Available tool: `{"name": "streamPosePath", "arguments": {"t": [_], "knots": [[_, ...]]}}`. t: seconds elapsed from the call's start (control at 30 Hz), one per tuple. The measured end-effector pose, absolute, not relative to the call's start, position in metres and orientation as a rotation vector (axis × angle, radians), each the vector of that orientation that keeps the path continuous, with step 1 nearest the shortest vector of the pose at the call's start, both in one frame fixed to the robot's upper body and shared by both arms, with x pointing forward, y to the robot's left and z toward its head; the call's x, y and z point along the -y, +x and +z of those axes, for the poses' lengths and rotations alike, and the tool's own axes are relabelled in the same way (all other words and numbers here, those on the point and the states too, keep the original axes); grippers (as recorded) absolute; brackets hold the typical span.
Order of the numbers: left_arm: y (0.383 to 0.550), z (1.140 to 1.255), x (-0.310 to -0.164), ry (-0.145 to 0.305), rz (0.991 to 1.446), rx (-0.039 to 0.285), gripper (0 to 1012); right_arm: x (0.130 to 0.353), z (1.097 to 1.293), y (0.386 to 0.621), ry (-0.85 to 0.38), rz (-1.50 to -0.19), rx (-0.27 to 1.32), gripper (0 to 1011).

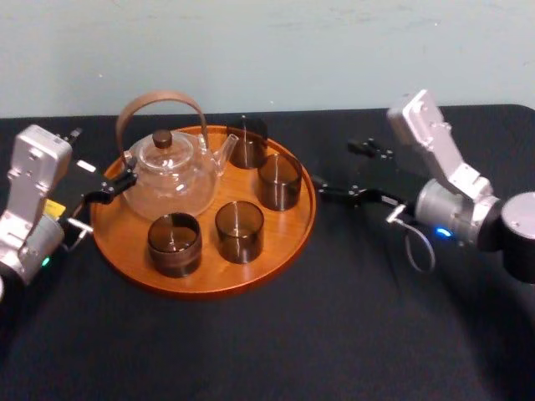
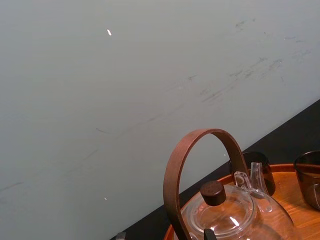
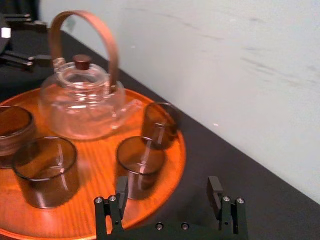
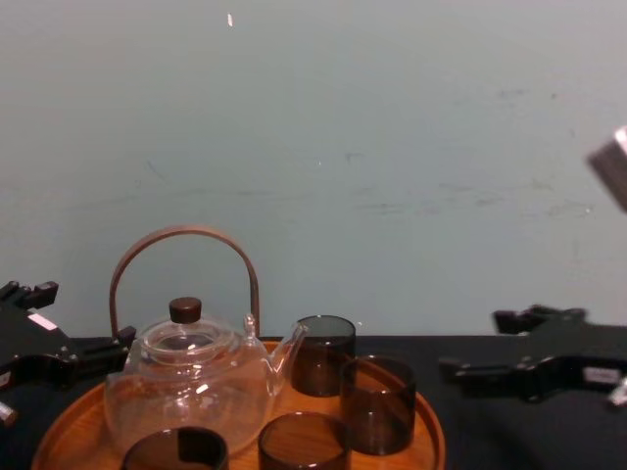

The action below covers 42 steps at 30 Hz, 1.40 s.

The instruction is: Pick up the glass from the table and place it on the tray.

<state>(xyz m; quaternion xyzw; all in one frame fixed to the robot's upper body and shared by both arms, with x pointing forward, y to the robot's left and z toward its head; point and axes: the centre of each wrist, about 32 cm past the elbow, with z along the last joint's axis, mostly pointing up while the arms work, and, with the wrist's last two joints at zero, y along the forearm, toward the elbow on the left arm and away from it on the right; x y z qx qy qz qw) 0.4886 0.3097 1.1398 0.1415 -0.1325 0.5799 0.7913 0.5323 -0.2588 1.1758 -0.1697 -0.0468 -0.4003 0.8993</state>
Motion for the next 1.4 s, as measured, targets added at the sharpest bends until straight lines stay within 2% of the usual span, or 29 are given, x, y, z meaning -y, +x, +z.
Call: {"name": "streamPosePath", "arguments": {"t": [0.3, 0.57, 1.4], "knots": [[0.489, 1.140, -0.310, 0.304, 1.248, 0.285, 1009, 0.290, 1.182, 0.516, -0.344, -0.993, 0.099, 1002], [0.489, 1.140, -0.310, 0.304, 1.248, 0.285, 1010, 0.304, 1.180, 0.514, -0.341, -1.120, 0.105, 1002], [0.489, 1.140, -0.310, 0.304, 1.248, 0.285, 1010, 0.302, 1.181, 0.513, -0.347, -1.095, 0.108, 1002]]}}
